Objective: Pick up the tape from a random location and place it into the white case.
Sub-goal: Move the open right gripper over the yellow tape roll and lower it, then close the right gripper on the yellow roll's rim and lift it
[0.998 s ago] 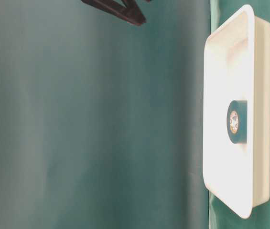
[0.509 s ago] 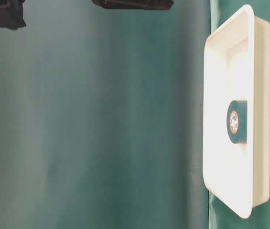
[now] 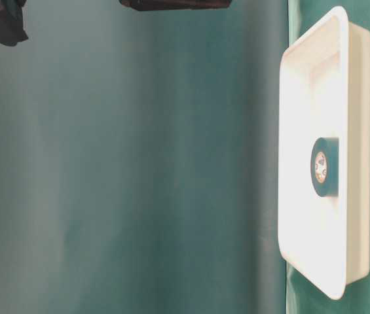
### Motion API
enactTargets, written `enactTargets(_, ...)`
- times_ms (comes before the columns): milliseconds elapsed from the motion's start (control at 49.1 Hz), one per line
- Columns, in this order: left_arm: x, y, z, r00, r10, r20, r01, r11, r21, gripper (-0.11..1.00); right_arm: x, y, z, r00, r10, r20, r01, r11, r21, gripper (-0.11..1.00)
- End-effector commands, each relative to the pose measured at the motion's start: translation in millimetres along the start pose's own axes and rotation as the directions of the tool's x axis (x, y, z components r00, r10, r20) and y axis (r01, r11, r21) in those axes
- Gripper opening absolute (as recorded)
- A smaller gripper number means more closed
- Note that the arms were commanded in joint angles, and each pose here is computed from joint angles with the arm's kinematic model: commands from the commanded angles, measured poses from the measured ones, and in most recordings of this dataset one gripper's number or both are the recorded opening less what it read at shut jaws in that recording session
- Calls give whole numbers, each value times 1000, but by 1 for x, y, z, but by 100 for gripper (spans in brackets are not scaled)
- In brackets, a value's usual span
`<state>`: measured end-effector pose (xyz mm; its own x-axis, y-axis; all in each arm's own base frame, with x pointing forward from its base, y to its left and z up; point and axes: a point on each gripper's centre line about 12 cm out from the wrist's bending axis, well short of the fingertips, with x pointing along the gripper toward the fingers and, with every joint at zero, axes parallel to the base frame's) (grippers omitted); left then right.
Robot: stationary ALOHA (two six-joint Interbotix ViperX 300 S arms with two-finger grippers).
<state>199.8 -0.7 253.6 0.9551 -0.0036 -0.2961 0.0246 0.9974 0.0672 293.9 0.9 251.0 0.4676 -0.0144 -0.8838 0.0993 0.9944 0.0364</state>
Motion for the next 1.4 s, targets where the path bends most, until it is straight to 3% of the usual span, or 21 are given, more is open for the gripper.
enactTargets(0,1,0,3,1000,-3,8,3,1000,-2,95,-7,2,10,999,7,41,-7,1000,3,91)
enactTargets(305,1,0,3,1000,-1,8,1,1000,-3,95,3,5,8,999,12,30,-12,1000,2,91)
enactTargets(570,1,0,3,1000,-1,6,1,1000,-3,95,27,13,1,999,26,27,-26,1000,10,91)
enactTargets(855,1,0,4,1000,-1,12,1,1000,-3,95,56,12,-15,1000,21,-11,-20,998,55,91)
enactTargets(1384,1,0,4,1000,-1,12,1,1000,-3,95,96,13,-20,998,15,-60,-11,998,56,91)
